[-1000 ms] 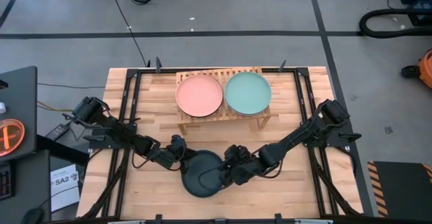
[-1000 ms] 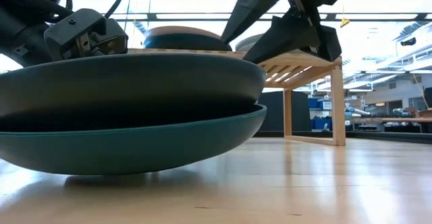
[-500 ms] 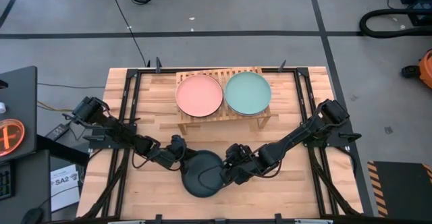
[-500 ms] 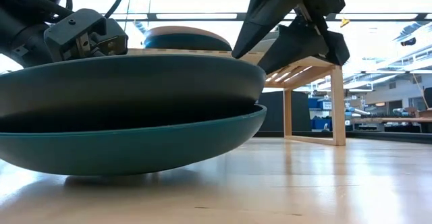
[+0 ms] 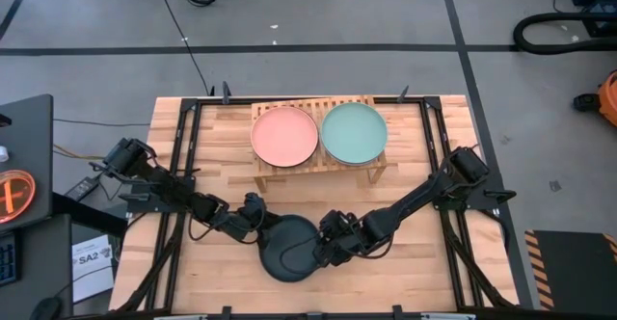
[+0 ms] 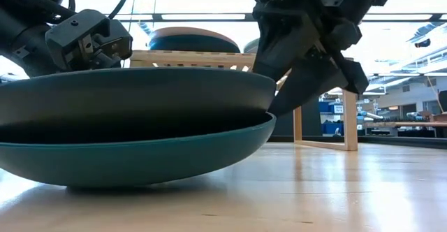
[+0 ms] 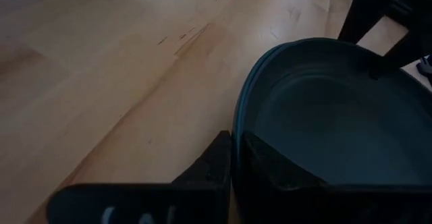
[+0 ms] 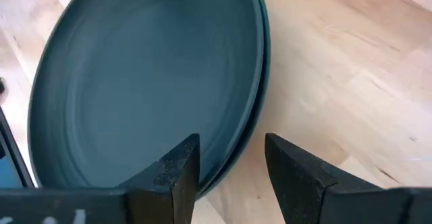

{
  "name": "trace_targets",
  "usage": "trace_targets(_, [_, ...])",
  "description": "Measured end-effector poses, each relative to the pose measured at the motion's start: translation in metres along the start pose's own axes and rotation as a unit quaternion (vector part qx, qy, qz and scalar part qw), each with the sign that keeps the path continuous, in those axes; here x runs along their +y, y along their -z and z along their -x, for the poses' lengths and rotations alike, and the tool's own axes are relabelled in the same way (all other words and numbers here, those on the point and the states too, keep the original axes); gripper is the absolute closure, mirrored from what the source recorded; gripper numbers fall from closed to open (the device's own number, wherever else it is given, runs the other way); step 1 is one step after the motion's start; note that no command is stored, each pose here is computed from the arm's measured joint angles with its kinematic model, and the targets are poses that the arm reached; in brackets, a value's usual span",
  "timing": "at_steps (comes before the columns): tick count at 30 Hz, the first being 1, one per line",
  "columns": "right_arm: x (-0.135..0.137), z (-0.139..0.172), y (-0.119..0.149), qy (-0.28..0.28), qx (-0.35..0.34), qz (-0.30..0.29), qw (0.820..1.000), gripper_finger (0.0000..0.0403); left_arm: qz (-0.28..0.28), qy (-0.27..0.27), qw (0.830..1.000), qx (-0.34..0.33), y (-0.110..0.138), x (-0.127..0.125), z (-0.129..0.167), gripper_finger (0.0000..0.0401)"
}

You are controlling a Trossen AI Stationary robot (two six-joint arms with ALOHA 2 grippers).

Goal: Place and stack plates onto a shelf
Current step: Stack the black plate on top of the pink plate on shelf

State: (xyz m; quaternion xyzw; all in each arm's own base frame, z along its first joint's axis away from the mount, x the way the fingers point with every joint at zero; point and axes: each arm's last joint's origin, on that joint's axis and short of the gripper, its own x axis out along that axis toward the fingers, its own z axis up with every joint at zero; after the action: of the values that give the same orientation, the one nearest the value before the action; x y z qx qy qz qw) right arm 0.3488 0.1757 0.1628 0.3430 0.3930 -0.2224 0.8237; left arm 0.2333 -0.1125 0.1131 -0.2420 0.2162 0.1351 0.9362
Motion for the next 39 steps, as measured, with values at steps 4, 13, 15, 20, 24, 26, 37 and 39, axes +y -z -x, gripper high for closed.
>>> trace_targets(4, [0.0001, 0.0001, -0.0004, 0.0, -0.005, 0.001, 1.0, 0.0234, 0.0, 0.0, 1.0, -0.001, 0.0, 0.0, 0.0, 0.037])
trace_targets(13, [0.0009, 0.002, -0.0017, -0.002, -0.011, 0.0, 1.0, 0.0294, -0.001, -0.001, 1.0, 0.0, 0.0002, 0.0002, 0.0001, 0.0369])
trace_targets(15, [0.0009, 0.002, -0.0017, -0.002, -0.01, 0.0, 1.0, 0.0314, 0.0, -0.001, 1.0, 0.0, 0.0002, 0.0002, 0.0001, 0.037])
trace_targets(20, [-0.0003, 0.0015, -0.0025, 0.002, -0.009, -0.008, 1.0, 0.0357, 0.001, -0.001, 1.0, -0.001, 0.0, -0.0001, 0.0001, 0.0369])
trace_targets(24, [-0.0025, 0.0004, -0.0042, 0.008, -0.001, -0.033, 0.999, 0.0372, 0.002, 0.0, 1.0, -0.001, 0.0, -0.0002, 0.0001, 0.0368])
trace_targets(26, [-0.0035, -0.0002, -0.0054, 0.01, 0.005, -0.039, 0.999, 0.0373, 0.002, 0.0, 1.0, -0.002, -0.0001, -0.0002, 0.0001, 0.0367])
trace_targets(37, [-0.0046, -0.001, -0.0072, 0.012, 0.008, -0.044, 0.999, 0.0377, 0.027, 0.006, 1.0, 0.005, 0.0002, -0.0004, 0.0, 0.0367])
trace_targets(39, [-0.0044, -0.001, -0.0072, 0.011, 0.008, -0.043, 0.999, 0.0378, 0.027, 0.005, 1.0, 0.005, 0.0001, -0.0003, -0.0001, 0.0365])
